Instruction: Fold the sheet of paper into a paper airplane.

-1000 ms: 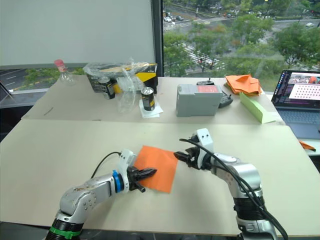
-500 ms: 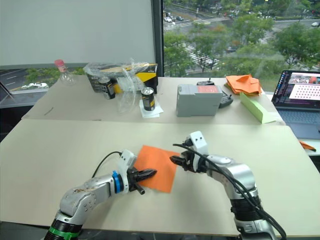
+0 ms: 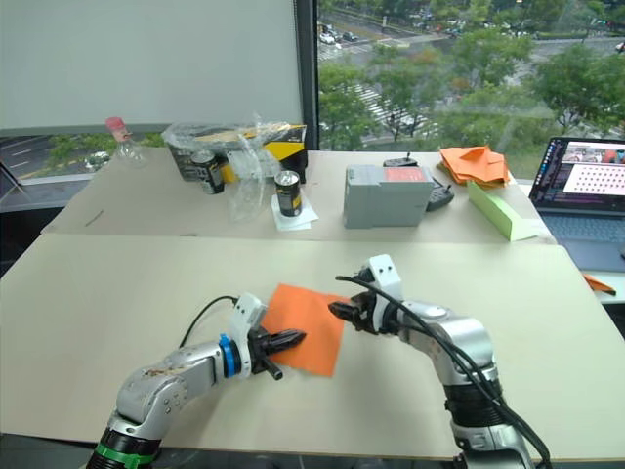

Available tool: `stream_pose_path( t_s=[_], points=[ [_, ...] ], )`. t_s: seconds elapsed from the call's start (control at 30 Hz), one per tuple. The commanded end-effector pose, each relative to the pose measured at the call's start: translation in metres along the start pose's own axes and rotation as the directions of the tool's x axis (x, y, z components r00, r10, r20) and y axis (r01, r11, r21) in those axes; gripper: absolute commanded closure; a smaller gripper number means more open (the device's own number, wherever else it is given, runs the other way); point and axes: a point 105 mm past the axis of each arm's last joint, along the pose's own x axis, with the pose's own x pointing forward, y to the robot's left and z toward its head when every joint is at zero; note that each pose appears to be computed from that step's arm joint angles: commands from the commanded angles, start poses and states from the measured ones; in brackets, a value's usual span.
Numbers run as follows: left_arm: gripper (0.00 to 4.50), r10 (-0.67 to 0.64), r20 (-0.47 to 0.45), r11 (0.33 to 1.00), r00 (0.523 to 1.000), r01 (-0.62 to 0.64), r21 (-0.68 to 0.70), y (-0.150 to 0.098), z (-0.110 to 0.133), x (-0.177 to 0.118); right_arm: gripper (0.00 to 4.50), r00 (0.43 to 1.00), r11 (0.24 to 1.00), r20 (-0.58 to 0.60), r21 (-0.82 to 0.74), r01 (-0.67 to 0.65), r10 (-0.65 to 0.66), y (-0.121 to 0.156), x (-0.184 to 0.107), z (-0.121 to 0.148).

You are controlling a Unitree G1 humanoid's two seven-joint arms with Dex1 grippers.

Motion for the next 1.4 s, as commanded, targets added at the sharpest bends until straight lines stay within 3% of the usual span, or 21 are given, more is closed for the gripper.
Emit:
stream_pose_path(
  t_s=[0.03,1.07,1.17,1.4],
  points=[
    [4.50,0.018,-0.011,1.000,1.000,-0.018,-0.013,0.003,-0.005,-0.001,1.20,0.999,0.999,0.018,0.010,-0.033,0.033,0.005,-0.001,0.008],
    [4.50,0.023,-0.008,1.000,1.000,-0.023,-0.013,0.003,-0.004,-0.002,1.20,0.998,0.997,0.028,0.050,-0.063,0.062,0.008,-0.008,0.011],
    [4.50,0.020,-0.007,1.000,1.000,-0.020,-0.012,0.003,-0.003,-0.001,1.92,0.997,0.996,0.028,0.049,-0.073,0.072,0.012,-0.006,0.010],
    [4.50,0.017,-0.008,1.000,1.000,-0.017,-0.011,0.002,-0.003,0.000,4.38,0.996,0.996,0.034,0.046,-0.081,0.079,0.014,-0.005,0.013]
  ],
)
